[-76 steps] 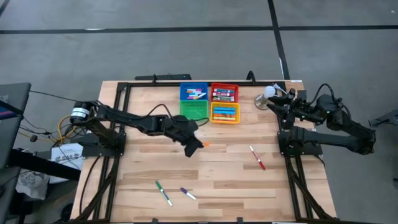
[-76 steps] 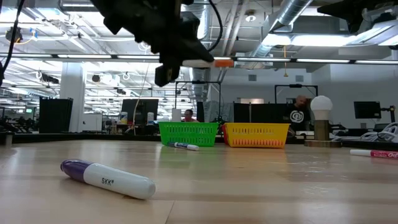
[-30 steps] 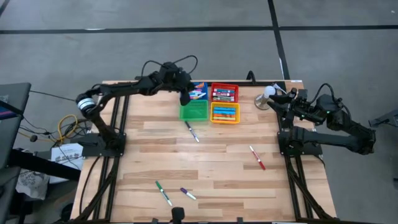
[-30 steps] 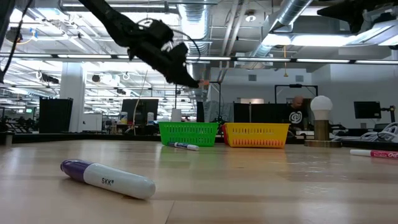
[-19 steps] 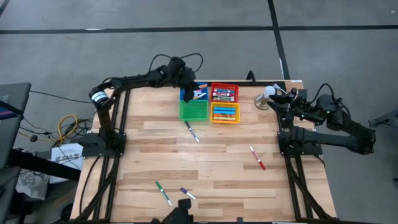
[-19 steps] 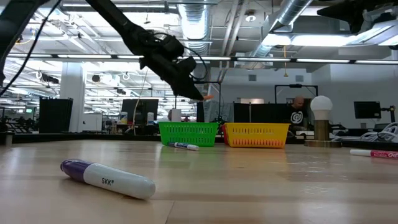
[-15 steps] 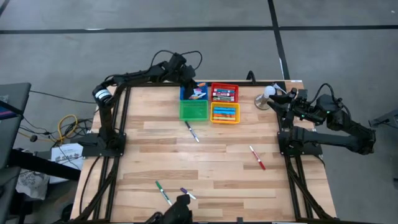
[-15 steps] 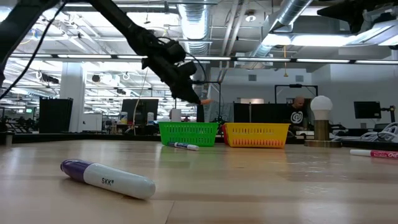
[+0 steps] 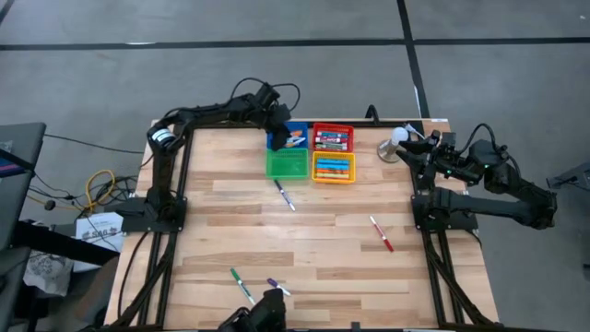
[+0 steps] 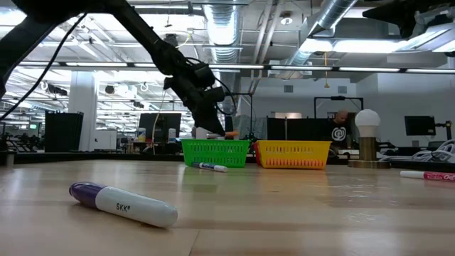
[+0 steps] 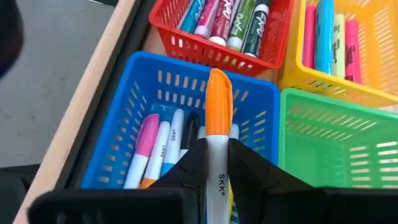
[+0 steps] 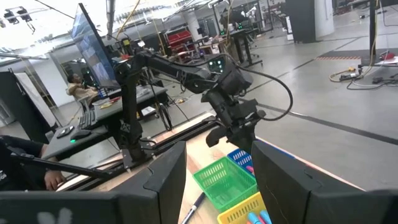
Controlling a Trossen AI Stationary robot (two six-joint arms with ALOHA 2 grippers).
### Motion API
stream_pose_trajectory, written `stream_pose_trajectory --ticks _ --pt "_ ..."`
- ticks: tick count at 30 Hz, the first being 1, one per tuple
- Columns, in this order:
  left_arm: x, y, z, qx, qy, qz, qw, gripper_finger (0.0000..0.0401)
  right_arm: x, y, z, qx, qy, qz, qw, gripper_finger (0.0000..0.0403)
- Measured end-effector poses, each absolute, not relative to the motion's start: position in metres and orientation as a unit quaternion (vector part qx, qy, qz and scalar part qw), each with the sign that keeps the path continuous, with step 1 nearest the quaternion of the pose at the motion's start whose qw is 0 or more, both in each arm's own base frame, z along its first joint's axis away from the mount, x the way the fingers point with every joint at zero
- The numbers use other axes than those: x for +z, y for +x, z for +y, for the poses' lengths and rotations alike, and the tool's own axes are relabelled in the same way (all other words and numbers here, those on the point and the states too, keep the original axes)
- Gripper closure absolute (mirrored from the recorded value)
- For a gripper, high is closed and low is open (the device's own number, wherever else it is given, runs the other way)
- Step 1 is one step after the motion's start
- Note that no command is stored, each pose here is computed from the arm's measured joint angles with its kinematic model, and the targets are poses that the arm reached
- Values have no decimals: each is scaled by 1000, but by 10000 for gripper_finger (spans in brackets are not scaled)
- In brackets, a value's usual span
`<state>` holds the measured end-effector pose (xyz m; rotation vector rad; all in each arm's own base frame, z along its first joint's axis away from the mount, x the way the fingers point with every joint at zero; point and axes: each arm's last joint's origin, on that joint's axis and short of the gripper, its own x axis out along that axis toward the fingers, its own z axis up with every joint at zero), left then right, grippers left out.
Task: Pick & Place Markers
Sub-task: Put the orange pen into the blue bin
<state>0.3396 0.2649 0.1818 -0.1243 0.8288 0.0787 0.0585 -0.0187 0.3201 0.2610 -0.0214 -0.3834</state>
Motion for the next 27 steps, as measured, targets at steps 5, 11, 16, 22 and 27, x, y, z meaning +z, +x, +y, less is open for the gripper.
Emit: stream_pose_trajectory --ticks 5,11,16,22,27 --pt "175 339 266 35 -62 410 909 350 320 59 -19 -190 129 -11 973 233" --pt "169 336 272 40 -70 417 905 350 320 59 -19 -190 130 -11 973 233" --pt "160 330 277 40 -90 428 898 350 320 59 -19 -189 130 -11 973 233" --pt "160 330 279 37 -93 424 900 350 320 59 -19 -189 130 -10 973 233" --pt "160 330 278 38 -99 423 900 350 320 59 -19 -189 130 -11 973 233"
